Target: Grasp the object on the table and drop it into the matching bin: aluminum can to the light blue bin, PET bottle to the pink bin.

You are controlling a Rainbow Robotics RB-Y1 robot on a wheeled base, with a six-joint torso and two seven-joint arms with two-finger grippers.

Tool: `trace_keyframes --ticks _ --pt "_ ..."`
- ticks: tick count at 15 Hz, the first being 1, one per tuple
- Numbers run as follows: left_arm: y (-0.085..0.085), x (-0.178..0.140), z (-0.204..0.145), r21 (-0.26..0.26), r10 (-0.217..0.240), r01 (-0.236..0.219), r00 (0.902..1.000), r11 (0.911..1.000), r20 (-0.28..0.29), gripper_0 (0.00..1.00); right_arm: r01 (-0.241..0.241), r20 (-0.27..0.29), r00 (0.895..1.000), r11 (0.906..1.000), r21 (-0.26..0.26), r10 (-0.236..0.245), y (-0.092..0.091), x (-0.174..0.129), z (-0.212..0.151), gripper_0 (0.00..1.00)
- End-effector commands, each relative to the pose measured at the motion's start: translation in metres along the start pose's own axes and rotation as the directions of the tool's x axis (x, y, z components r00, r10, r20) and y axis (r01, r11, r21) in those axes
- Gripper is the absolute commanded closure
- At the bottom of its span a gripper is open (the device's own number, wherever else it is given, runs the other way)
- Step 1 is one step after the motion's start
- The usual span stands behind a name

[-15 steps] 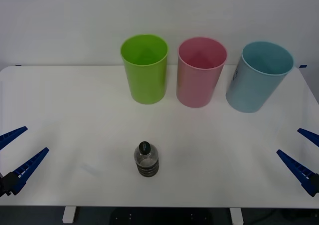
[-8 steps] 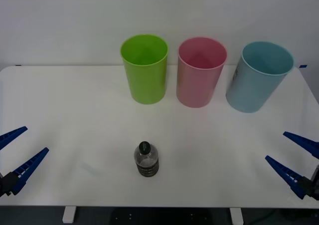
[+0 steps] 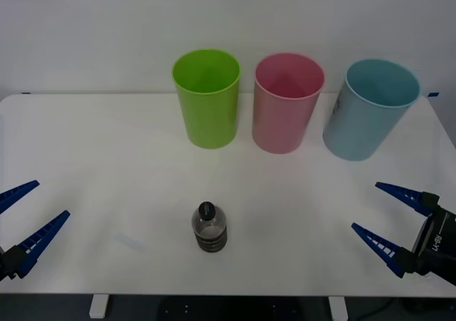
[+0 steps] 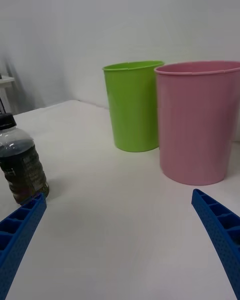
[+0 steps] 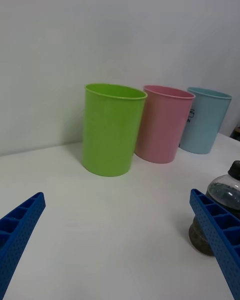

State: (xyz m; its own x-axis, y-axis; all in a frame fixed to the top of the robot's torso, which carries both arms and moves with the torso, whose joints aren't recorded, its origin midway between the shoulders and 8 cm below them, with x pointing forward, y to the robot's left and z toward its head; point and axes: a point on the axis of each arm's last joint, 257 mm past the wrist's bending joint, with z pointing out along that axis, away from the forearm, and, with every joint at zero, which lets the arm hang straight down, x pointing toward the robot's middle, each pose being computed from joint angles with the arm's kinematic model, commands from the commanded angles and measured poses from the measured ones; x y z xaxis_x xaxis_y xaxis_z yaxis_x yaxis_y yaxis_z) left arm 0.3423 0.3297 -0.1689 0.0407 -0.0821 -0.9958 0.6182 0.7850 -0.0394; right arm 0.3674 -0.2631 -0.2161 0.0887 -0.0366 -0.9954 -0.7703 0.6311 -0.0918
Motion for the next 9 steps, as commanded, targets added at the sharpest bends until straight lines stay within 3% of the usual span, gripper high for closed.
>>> trace_keyframes --ticks 1,9 --pt "0.000 0.000 0.000 0.000 0.000 0.000 1.0000 1.0000 0.000 0.00 0.050 -0.023 0.998 0.9981 -0.037 -0.051 0.002 0.010 0.015 0.00" --pt "0.000 0.000 0.000 0.000 0.000 0.000 1.0000 1.0000 0.000 0.00 0.038 -0.012 0.999 0.9818 -0.186 -0.041 0.048 0.019 0.066 0.00"
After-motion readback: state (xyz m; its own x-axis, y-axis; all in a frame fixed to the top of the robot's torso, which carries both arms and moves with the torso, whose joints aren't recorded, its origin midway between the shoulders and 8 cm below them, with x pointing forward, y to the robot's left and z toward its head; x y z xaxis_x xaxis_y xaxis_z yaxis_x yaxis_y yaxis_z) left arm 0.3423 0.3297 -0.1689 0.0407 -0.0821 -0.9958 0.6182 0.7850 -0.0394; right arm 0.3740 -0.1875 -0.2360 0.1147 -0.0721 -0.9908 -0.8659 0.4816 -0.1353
